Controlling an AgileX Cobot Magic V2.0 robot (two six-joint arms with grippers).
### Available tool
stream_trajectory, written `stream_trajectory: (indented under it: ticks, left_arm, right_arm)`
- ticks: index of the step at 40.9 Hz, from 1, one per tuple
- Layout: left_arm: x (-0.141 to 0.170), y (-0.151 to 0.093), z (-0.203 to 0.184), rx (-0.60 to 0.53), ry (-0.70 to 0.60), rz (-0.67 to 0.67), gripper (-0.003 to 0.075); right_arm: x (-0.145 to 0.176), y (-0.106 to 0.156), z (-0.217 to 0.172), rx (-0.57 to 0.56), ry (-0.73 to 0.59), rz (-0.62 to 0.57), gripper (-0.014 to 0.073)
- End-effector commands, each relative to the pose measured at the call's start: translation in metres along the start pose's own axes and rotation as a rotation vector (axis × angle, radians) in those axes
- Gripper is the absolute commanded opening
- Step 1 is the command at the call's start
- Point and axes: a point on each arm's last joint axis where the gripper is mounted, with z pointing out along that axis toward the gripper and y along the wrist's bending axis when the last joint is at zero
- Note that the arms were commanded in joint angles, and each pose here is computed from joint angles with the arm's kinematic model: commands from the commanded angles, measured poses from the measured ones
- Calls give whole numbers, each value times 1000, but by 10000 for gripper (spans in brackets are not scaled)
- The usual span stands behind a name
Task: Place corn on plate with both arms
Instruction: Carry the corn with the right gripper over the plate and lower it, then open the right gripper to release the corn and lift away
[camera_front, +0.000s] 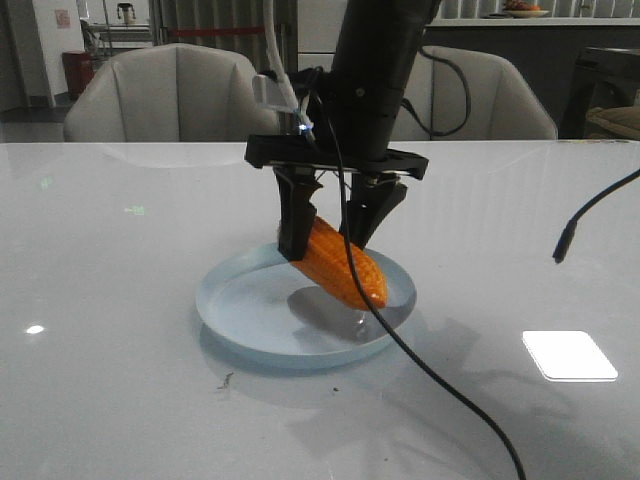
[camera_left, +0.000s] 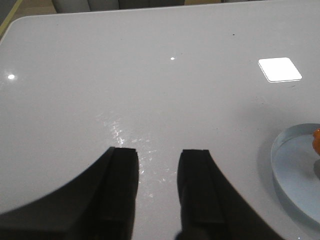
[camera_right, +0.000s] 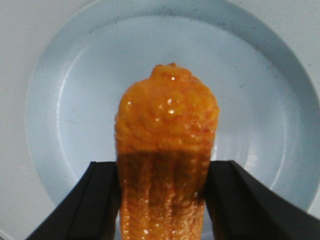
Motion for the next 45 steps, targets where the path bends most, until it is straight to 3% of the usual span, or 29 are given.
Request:
stream_trajectory:
  ticks: [1, 7, 10, 14, 24, 29, 38, 45]
  left_arm:
    - [-16, 2, -5, -19, -107, -14, 276]
    - [-16, 2, -5, -19, -107, -14, 276]
    - [-16, 2, -5, -19, -107, -14, 276]
    - [-16, 2, -5, -19, -107, -14, 276]
    - [-16, 2, -5, -19, -107, -14, 276]
    - [-16, 2, -5, -19, -107, -14, 276]
    - [-16, 2, -5, -20, -109, -14, 276]
    - [-18, 3, -6, -26, -132, -15, 276]
  right_arm:
    - [-6, 12, -33, -33, -105, -19, 123]
    - [-8, 11, -34, -32, -129, -19, 323]
    - [-9, 11, -34, -31, -141, -18, 484]
    - [-10, 11, -34, -30, -146, -18, 584]
    - [-6, 12, -35, -33, -107, -32, 593]
    - [-5, 16, -53, -29, -151, -75, 594]
    - [7, 29, -128, 3, -341, -117, 594]
    - [32, 37, -204, 97, -527, -138, 594]
